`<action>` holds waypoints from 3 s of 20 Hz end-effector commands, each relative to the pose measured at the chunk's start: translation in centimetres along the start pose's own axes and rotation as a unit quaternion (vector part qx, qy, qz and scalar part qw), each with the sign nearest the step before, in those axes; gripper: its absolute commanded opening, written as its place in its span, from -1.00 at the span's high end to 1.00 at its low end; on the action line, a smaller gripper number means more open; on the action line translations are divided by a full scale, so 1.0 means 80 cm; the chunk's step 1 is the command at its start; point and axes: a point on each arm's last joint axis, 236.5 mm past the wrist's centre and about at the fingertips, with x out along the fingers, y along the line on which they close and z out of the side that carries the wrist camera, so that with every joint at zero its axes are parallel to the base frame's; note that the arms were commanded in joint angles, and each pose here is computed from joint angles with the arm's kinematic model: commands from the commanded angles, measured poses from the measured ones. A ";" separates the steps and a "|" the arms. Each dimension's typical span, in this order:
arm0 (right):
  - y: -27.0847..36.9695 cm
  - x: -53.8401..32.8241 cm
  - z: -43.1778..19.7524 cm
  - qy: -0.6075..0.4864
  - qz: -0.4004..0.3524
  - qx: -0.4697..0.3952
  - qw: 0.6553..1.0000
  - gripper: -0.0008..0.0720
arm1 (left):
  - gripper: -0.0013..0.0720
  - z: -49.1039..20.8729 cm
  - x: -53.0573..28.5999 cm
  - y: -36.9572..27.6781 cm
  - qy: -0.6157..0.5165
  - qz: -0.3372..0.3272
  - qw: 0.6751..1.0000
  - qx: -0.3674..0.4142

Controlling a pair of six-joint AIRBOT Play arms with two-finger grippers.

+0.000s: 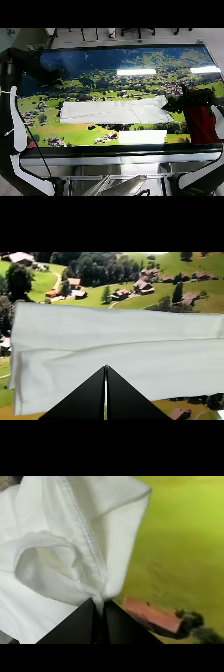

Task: Fold the shirts.

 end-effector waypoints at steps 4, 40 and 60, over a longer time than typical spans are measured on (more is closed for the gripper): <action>0.020 -0.014 0.009 -0.015 0.004 -0.012 1.000 0.92 | 0.93 -0.044 0.113 -0.130 0.022 -0.030 0.995 0.090; 0.575 0.289 -0.262 -0.019 0.137 -0.322 0.937 -0.49 | 0.93 -0.016 -0.311 -0.017 -0.291 -0.039 0.956 -0.013; 0.223 0.139 -0.094 0.146 -0.018 -0.060 0.987 -0.96 | 0.92 -0.080 -0.241 -0.013 -0.235 -0.042 0.971 -0.007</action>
